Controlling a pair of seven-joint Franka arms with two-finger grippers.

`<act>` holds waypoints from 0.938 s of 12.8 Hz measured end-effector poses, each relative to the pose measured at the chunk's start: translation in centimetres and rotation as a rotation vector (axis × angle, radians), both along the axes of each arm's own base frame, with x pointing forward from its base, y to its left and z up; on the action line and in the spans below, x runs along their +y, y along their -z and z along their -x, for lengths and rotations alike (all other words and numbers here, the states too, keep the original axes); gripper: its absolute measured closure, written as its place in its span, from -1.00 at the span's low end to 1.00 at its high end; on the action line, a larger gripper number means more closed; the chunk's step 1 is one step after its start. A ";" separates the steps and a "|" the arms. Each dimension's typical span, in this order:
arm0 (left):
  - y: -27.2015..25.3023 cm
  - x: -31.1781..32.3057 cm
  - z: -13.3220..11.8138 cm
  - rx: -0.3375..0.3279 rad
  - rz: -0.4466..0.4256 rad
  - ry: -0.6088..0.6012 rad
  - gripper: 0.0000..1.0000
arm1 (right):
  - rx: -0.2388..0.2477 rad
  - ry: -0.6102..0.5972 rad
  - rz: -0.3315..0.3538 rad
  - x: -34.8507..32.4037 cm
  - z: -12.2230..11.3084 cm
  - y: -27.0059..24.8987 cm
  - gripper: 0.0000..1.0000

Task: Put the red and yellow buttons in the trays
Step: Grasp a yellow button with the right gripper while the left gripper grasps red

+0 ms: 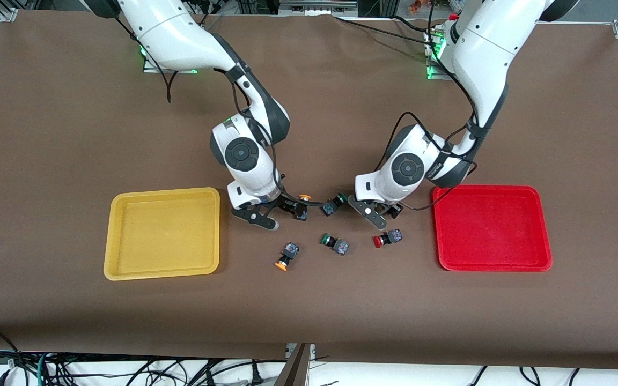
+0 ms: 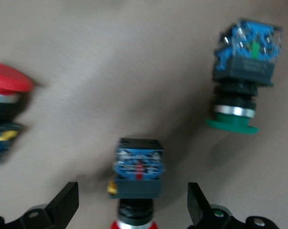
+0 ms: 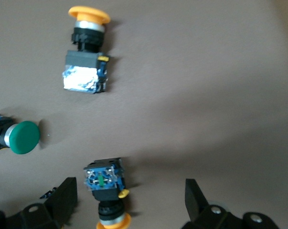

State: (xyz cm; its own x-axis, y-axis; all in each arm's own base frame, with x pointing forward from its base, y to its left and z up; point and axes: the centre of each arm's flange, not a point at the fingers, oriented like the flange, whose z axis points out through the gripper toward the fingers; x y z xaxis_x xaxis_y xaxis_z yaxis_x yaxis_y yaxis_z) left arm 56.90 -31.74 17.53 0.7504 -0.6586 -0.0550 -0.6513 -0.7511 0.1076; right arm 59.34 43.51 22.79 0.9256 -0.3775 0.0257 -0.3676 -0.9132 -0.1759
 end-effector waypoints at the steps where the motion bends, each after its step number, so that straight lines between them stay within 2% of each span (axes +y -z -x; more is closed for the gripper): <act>1: 0.1 -0.4 0.3 0.001 -0.001 0.009 -1.00 | -0.013 -0.005 -0.008 0.7 0.4 0.8 -1.00; 3: 0.1 -1.2 0.8 -0.004 0.002 0.025 -1.00 | -0.023 -0.018 -0.016 2.1 1.1 2.0 -1.00; 4: 0.0 -1.5 0.8 -0.013 0.006 0.028 -0.82 | -0.023 -0.023 -0.015 2.8 1.4 2.4 -1.00; 6: -0.1 -1.3 0.6 -0.023 0.010 0.028 -0.31 | -0.025 -0.032 -0.011 3.3 1.7 3.1 -0.97; 7: -0.1 -1.1 0.3 -0.027 0.010 0.027 -0.07 | -0.030 -0.038 -0.004 3.3 1.6 3.2 -0.86; 8: -0.2 -0.6 0.0 -0.032 0.010 0.022 0.15 | -0.035 -0.044 0.004 3.2 1.5 3.4 -0.60; 10: -1.3 0.9 -1.3 -0.046 0.010 0.005 0.15 | -0.035 -0.047 0.010 3.2 1.5 3.8 -0.07; 12: -4.0 3.9 -2.9 -0.032 -0.009 0.021 0.15 | -0.035 -0.049 0.011 3.2 1.6 4.1 0.00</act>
State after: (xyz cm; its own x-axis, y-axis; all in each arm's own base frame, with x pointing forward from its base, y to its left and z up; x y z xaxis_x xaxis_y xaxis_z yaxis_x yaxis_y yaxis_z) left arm 59.78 -27.88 21.53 0.7383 -0.6735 -0.0365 -0.6697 -0.7384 0.0797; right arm 57.72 46.73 18.66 0.9416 -0.3308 0.0625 -0.3157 -0.9320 -0.1780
